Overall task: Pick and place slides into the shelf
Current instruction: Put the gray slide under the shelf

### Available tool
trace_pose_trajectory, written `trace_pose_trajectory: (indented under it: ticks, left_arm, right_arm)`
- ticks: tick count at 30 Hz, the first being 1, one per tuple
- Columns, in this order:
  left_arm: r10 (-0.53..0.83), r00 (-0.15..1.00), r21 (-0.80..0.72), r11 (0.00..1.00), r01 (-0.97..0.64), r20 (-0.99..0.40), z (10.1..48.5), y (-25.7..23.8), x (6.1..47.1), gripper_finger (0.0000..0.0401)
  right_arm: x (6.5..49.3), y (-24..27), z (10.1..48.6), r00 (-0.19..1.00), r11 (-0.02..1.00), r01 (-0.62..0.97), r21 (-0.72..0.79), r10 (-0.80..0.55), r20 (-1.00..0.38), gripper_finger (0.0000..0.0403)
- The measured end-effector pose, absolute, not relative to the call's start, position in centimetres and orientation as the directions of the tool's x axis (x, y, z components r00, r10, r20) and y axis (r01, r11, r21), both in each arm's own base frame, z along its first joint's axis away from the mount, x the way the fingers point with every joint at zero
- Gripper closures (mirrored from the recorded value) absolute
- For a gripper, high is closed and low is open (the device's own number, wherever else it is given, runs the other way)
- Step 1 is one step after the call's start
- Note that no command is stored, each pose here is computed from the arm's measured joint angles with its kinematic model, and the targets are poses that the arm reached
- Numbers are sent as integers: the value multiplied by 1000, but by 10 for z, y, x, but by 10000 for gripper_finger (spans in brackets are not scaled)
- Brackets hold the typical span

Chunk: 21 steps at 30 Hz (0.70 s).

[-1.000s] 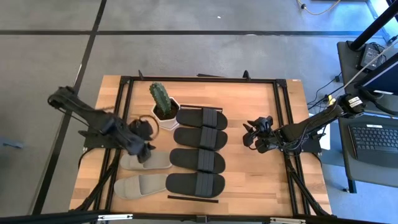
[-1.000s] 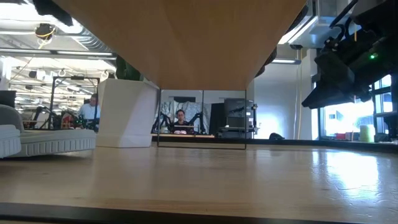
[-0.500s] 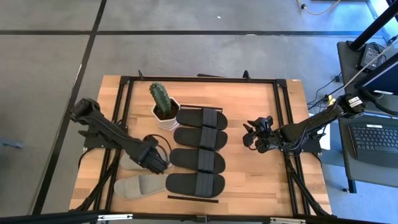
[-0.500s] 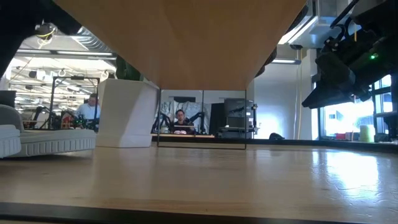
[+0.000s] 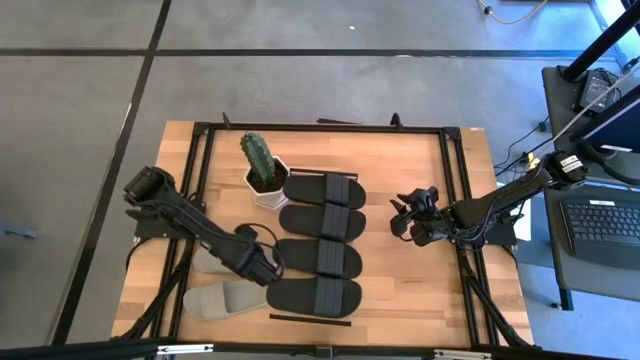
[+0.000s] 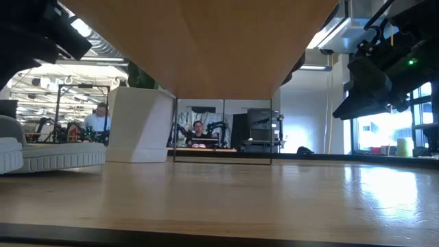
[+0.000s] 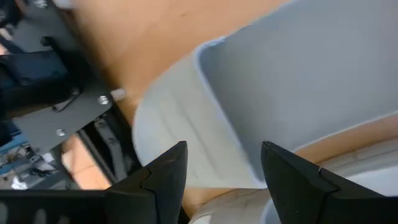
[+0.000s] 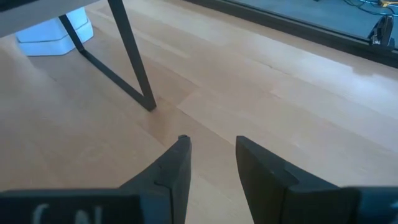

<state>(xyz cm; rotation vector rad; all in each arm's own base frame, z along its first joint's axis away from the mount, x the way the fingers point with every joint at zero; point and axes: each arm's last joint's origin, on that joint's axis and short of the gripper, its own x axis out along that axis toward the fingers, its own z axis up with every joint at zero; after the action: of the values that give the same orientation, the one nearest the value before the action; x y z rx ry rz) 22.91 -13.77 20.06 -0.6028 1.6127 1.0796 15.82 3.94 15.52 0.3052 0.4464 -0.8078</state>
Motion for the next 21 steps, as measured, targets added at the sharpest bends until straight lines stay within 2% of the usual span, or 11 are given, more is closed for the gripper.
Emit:
trace_pose_trajectory:
  ticks: [21]
  left_arm:
    - [145,-333,362,436,-824,-932,201,-137,228,206]
  right_arm:
    - [159,40,155,614,665,739,104,-603,-509,275]
